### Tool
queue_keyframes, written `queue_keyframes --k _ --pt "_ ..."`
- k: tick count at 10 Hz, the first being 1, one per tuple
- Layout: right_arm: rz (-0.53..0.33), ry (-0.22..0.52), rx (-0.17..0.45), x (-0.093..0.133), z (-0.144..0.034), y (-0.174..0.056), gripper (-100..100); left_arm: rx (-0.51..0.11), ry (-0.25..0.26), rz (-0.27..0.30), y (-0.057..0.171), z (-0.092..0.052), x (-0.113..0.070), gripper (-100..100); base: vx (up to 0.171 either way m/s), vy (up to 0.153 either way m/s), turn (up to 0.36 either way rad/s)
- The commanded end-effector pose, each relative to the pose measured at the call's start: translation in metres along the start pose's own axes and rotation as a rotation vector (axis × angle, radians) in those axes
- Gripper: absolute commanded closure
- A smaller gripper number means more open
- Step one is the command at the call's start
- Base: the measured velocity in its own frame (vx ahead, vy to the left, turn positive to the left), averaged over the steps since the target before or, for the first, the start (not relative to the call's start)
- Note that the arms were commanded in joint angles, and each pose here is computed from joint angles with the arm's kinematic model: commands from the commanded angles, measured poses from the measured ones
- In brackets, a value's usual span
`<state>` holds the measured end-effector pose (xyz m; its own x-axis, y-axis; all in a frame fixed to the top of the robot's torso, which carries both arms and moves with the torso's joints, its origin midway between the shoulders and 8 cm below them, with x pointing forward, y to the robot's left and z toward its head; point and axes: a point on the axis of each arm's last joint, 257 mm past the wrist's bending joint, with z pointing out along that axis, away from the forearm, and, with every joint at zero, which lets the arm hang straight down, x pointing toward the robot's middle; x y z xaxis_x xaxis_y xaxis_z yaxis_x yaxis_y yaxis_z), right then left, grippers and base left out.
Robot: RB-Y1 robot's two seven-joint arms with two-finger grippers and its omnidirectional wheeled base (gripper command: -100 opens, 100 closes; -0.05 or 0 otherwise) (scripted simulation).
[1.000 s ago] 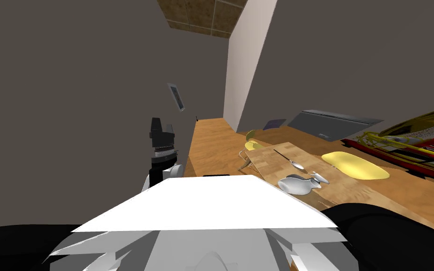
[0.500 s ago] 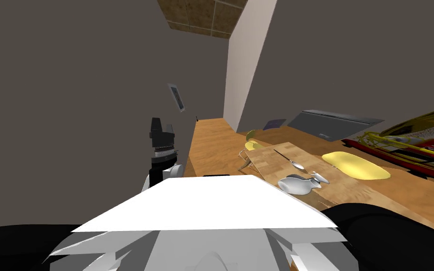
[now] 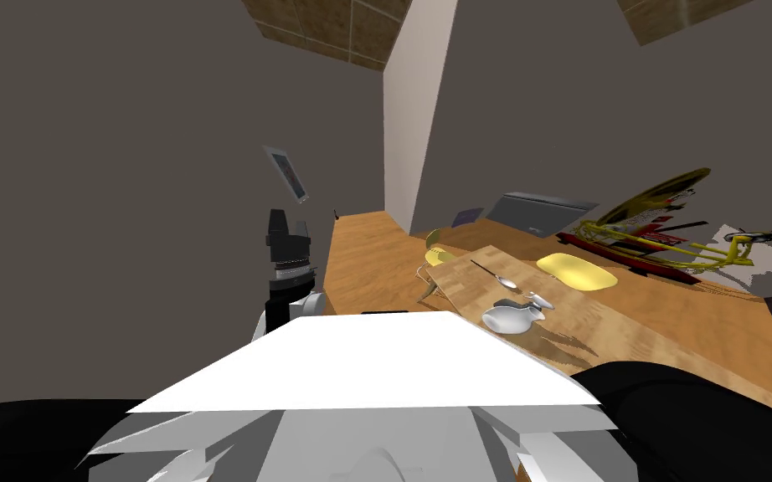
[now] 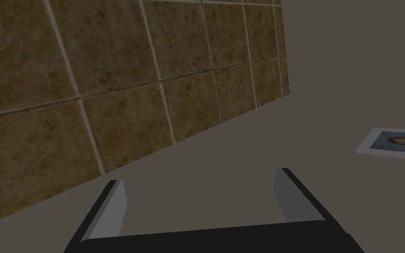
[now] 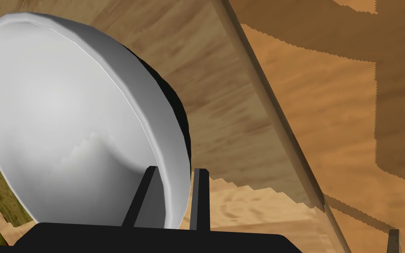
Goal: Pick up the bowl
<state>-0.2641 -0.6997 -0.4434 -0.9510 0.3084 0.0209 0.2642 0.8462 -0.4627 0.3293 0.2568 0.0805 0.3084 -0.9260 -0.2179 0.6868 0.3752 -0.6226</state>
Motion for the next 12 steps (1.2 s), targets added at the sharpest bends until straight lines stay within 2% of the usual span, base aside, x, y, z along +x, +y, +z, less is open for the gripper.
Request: queue_keyframes --k 1,2,3,4,5,6,7,8,10,11,12 --pt "-0.028 -0.008 0.000 -0.006 0.000 0.000 100 0.000 0.000 0.000 0.000 0.000 0.000 0 0.078 -0.026 -0.191" --pt "-0.039 -0.036 -0.004 -0.022 -0.001 -0.001 100 0.000 0.000 0.000 0.000 0.000 0.000 0 0.108 -0.033 -0.296" --pt "-0.069 -0.030 -0.002 -0.021 -0.001 -0.001 100 0.000 0.000 0.000 0.000 0.000 0.000 0 0.087 -0.025 -0.163" --pt "-0.079 -0.059 -0.005 -0.038 -0.003 -0.002 100 0.000 0.000 0.000 0.000 0.000 0.000 0 0.115 -0.029 -0.322" --pt "-0.109 -0.054 -0.002 -0.037 -0.003 -0.002 100 0.000 0.000 0.000 0.000 0.000 0.000 0 0.099 -0.016 -0.179" --pt "-0.119 -0.083 -0.004 -0.054 -0.005 -0.003 100 0.000 0.000 0.000 0.000 0.000 0.000 0 0.117 -0.026 -0.322" --pt "-0.149 -0.077 -0.001 -0.052 -0.005 -0.004 100 0.000 0.000 0.000 0.000 0.000 0.000 0 0.091 -0.021 -0.167" --pt "-0.159 -0.107 -0.001 -0.070 -0.008 -0.005 100 0.000 0.000 0.000 0.000 0.000 0.000 0 0.116 -0.031 -0.330" --pt "-0.199 -0.100 0.004 -0.068 -0.008 -0.006 100 0.000 0.000 0.000 0.000 0.000 0.000 0 0.065 -0.005 -0.068" --pt "-0.219 -0.128 0.007 -0.085 -0.011 -0.007 100 0.000 0.000 0.000 0.000 0.000 0.000 0 0.067 -0.011 -0.306" --pt "-0.244 -0.124 0.010 -0.084 -0.011 -0.008 100 0.000 0.000 0.000 0.000 0.000 0.000 0 0.075 -0.004 -0.196"
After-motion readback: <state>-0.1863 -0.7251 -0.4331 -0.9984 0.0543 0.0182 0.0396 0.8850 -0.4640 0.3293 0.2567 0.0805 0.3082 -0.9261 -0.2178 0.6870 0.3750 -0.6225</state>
